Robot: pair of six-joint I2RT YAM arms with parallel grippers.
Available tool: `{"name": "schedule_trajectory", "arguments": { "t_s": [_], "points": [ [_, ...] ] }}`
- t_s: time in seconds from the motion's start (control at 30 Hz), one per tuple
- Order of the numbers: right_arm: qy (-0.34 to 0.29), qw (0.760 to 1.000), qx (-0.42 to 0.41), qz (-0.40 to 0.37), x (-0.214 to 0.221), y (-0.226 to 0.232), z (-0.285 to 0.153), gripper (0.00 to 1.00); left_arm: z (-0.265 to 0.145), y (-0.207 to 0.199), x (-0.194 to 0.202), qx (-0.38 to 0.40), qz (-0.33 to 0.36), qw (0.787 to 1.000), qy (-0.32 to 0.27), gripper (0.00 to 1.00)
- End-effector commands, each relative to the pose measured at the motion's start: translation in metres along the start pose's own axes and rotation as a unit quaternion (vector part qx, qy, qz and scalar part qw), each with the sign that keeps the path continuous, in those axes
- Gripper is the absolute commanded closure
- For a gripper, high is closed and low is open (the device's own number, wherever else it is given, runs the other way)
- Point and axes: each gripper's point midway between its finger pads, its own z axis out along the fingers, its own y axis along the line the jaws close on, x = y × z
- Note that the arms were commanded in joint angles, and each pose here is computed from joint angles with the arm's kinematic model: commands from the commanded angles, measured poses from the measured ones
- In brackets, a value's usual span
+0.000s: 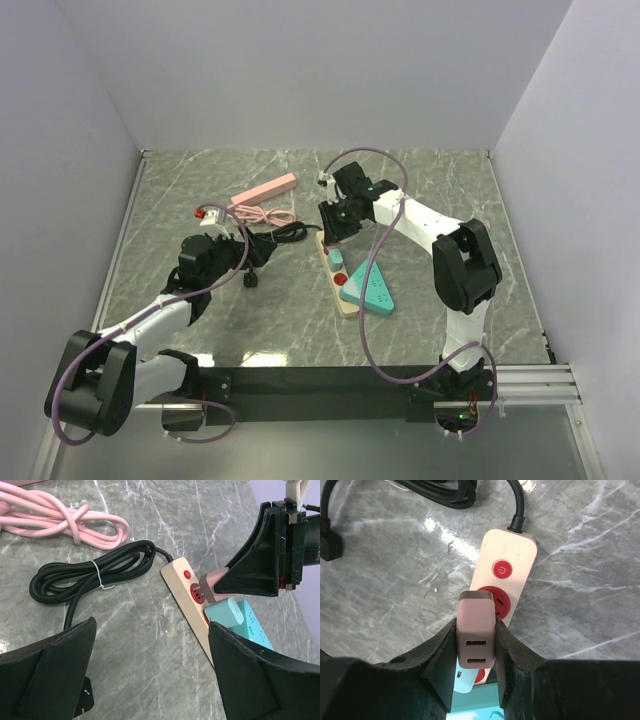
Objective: Insert the plug
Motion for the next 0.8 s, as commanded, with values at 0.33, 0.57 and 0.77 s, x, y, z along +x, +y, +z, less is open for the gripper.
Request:
{"name": "schedule_trajectory", "arguments": {
  "t_s": [0.33,0.57,0.77],
  "points": [
    [0.013,0.999,0.048,0.002,0.007,-0.011,-0.011,1.00,-0.004,-0.011,-0.008,0.031,0.016,0.999,-0.018,0.01],
    [0.026,0.997,0.070,0.004,0.009,-0.016,-0.015,1.00,-0.005,-0.012,-0.005,0.036,0.015,0.999,-0.015,0.01],
    [0.036,0.996,0.086,-0.002,0.012,-0.015,-0.017,1.00,-0.006,-0.013,-0.005,0.040,0.016,0.999,-0.015,0.01]
  ]
}}
